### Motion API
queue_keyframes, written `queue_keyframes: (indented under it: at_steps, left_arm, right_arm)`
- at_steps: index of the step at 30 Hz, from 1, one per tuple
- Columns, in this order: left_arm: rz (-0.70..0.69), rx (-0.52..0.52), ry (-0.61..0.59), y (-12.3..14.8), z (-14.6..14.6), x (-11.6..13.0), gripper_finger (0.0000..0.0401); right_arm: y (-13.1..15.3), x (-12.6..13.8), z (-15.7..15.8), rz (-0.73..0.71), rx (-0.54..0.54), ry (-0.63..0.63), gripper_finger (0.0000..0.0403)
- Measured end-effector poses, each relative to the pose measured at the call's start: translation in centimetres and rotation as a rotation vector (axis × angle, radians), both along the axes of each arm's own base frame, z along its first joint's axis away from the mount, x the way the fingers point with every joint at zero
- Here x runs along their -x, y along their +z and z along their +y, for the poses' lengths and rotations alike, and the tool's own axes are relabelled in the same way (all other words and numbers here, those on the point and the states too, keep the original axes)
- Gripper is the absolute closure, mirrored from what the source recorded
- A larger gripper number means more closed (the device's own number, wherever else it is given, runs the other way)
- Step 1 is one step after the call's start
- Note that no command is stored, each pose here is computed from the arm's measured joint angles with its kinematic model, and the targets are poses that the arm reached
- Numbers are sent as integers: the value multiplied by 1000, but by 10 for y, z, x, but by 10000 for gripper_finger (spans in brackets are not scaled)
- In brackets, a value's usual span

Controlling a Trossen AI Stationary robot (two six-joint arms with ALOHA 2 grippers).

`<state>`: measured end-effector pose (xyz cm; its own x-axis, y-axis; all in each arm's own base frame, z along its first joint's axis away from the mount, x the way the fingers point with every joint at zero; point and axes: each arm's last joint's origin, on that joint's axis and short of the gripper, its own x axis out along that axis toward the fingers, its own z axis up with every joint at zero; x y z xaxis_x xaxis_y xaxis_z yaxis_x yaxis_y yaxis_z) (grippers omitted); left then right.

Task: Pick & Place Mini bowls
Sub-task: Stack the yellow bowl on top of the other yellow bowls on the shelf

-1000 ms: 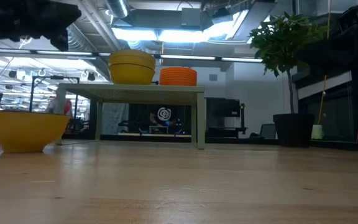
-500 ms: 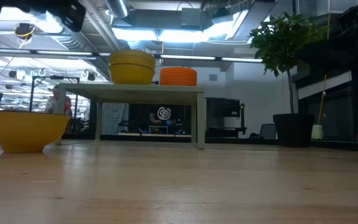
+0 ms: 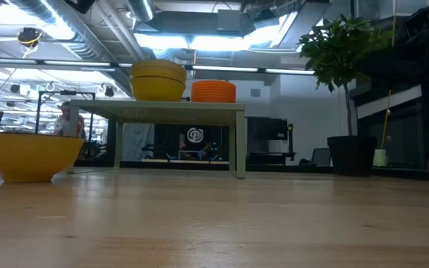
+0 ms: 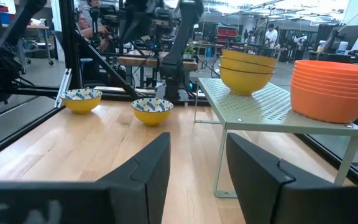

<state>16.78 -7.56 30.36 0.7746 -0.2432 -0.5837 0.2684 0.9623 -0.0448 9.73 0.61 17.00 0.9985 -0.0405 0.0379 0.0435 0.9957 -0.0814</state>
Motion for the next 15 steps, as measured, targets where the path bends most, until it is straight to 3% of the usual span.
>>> queue_keyframes:
  at_steps: [7, 15]
  left_arm:
    - [223, 37, 85, -5, -19, -3, 399]
    - [389, 78, 236, -25, -31, -8, 389]
  right_arm:
    - [0, 0, 0, 0, 0, 0, 247]
    - [0, 0, 0, 0, 0, 0, 247]
